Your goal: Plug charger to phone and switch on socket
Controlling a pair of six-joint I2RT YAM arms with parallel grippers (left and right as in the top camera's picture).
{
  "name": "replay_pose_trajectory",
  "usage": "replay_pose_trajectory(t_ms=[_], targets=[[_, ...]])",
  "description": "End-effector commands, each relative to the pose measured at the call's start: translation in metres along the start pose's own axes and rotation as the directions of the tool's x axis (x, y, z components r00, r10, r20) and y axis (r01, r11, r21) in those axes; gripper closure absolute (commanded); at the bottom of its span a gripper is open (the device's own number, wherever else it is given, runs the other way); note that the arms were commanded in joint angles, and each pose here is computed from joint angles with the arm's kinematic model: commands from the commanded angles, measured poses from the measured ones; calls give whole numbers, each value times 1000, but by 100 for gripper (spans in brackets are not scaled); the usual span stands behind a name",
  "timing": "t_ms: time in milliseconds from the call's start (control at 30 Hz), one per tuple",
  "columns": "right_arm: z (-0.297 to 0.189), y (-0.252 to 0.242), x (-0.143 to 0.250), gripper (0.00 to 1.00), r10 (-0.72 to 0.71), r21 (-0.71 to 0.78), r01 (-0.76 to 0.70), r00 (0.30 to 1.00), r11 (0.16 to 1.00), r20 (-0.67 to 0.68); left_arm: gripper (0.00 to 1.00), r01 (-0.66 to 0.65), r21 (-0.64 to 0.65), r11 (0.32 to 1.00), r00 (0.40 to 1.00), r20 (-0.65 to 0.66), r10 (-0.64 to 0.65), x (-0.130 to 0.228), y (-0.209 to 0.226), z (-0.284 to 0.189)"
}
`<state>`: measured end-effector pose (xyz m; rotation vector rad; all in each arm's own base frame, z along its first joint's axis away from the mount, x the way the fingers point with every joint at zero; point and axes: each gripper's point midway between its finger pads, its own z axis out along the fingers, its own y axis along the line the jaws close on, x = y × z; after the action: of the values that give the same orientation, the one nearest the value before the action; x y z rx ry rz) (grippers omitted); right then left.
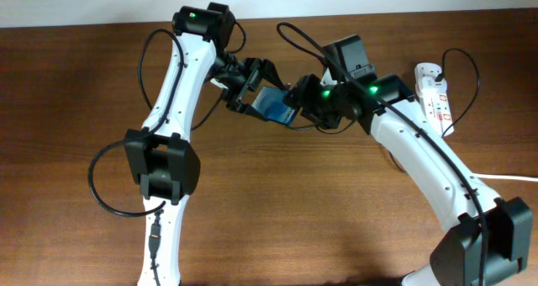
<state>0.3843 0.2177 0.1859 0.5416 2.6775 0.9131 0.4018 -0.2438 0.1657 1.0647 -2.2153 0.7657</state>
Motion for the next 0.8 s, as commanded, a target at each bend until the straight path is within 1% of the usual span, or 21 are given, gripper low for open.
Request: replay_pose_trajectory(t_ms=[0, 133, 233, 300, 367, 533, 600, 667, 700, 767], targets=[[4, 10, 6, 52, -10, -22, 10, 1000, 1000, -18, 100, -14, 22, 1000, 1000, -12, 15, 10, -6, -3], [4, 10, 6, 59, -10, -23, 10, 1000, 1000, -18, 100, -15, 22, 1000, 1000, -11, 15, 10, -6, -3], [4, 11, 6, 70, -10, -24, 10, 1000, 1000, -22, 100, -15, 22, 1000, 1000, -11, 15, 10, -6, -3], [4, 11, 7, 73, -10, -28, 10, 1000, 1000, -26, 100, -15, 22, 1000, 1000, -11, 15, 10, -6, -3], [4, 11, 7, 74, -10, -28, 10, 1000, 1000, -27, 100, -15, 22, 1000, 1000, -11, 15, 10, -6, -3], [4, 11, 7, 86, -10, -29, 10, 1000, 1000, -27, 100, -14, 22, 1000, 1000, -12, 15, 10, -6, -3], [4, 11, 7, 95, -11, -29, 10, 1000, 1000, -27, 100, -14, 22, 1000, 1000, -12, 15, 10, -6, -3], [4, 12, 8, 96, -11, -33, 10, 999, 999, -30, 100, -14, 22, 1000, 1000, -12, 15, 10, -6, -3], [4, 13, 8, 96, -13, -38, 11, 999, 999, -32, 98, -14, 22, 1000, 1000, -12, 15, 10, -6, -3], [4, 14, 8, 96, -14, -42, 13, 999, 999, -31, 90, -14, 22, 1000, 1000, -12, 15, 10, -6, -3]])
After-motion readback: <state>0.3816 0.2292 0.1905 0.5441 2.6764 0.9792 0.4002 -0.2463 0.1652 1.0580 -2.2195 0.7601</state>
